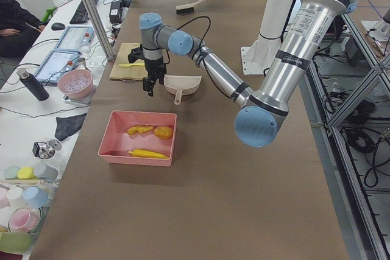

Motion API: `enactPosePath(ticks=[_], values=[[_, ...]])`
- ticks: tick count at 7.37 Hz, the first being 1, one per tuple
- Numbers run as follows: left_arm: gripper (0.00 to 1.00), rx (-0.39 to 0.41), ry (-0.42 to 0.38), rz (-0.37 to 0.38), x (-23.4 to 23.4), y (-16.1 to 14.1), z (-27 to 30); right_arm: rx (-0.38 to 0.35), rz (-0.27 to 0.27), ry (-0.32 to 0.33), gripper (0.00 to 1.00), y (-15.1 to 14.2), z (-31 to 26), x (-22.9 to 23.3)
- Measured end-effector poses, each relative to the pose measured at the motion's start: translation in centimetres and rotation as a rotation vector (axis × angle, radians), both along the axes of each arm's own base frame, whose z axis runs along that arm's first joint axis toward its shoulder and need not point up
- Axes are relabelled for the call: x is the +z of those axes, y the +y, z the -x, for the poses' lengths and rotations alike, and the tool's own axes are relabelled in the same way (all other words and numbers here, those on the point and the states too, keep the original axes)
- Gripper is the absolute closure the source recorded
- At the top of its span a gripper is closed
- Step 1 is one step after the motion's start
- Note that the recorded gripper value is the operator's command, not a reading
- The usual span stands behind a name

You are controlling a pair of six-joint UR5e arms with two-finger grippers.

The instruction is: Sweep and dump trash into bin

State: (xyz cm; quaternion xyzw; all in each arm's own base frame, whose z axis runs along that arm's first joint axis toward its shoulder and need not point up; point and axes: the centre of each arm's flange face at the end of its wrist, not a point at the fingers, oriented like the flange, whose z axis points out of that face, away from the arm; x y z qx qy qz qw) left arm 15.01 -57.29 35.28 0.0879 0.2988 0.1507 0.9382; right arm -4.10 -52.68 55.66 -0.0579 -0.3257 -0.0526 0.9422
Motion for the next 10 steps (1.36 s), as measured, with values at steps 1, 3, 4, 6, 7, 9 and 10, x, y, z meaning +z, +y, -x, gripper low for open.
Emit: enactPosePath(ticks=[1,3,4,6,7,9,10], values=[[0.02,-0.032,-0.004,0.022,2.0,-0.1,3.2,-0.02,-0.023,-0.005,0.0,-1.5,-3.6,3.5],[0.02,-0.09,0.035,0.1,8.4,-0.1,13.1,0.002,-0.051,-0.024,0.0,-2.4,-9.2,10.3],[0.02,-0.115,0.059,0.148,12.7,-0.1,18.0,0.022,-0.046,-0.037,0.0,-2.0,-10.6,12.6],[0.02,-0.077,0.076,0.215,22.1,0.9,23.9,0.046,-0.043,-0.051,0.0,-1.7,-12.0,14.0],[0.02,-0.053,0.081,0.23,25.4,2.0,25.0,0.055,-0.05,-0.053,0.0,-1.8,-12.3,13.7],[0.02,-0.085,0.103,0.248,28.3,3.3,25.6,0.062,-0.051,-0.053,0.0,-1.6,-12.5,13.6],[0.02,-0.133,0.114,0.247,28.9,3.6,25.5,0.068,-0.054,-0.052,0.0,-1.7,-12.6,13.2]])
